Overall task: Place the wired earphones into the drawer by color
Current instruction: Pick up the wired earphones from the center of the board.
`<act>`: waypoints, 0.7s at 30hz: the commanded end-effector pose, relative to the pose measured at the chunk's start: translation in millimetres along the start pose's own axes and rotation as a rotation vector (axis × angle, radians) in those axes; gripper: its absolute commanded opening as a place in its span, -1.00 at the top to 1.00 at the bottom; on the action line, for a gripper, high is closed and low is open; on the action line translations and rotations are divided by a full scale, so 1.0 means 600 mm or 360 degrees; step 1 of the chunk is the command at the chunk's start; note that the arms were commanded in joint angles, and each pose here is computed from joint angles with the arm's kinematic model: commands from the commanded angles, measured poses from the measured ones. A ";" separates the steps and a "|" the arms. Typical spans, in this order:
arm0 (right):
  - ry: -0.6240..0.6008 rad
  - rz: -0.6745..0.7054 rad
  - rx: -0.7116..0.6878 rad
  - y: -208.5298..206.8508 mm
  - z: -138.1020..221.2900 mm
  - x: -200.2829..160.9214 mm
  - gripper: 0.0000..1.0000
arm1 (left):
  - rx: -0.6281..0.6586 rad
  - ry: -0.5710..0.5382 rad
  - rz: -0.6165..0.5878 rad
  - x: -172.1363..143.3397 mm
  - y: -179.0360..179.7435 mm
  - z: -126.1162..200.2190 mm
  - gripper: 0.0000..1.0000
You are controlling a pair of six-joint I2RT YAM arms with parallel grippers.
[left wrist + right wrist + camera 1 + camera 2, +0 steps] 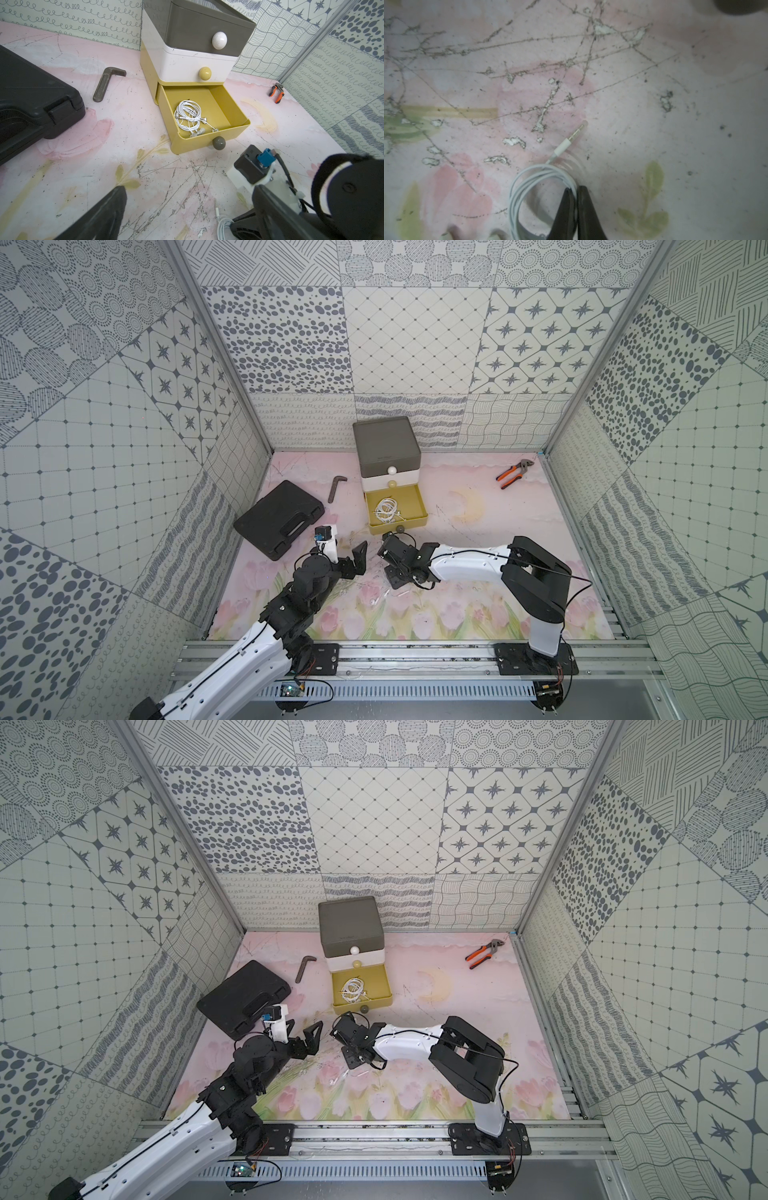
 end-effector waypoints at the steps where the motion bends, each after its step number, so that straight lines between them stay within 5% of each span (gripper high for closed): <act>1: -0.0016 -0.0003 -0.0003 0.001 0.007 0.004 1.00 | 0.0036 -0.0026 -0.0025 0.003 0.006 -0.001 -0.99; 21: -0.0372 -0.0066 0.0027 -0.025 0.153 0.065 1.00 | 0.0027 -0.0027 -0.0025 0.003 0.005 0.000 -0.99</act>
Point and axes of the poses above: each gripper's point midway between its finger pads, its own z axis back along the fingers, its own y axis along the line the jaws close on, x = y × z, the point moved 7 cm from there along z, back along the fingers, and after that the axes turned 9 degrees about z, right-handed, at the moved point
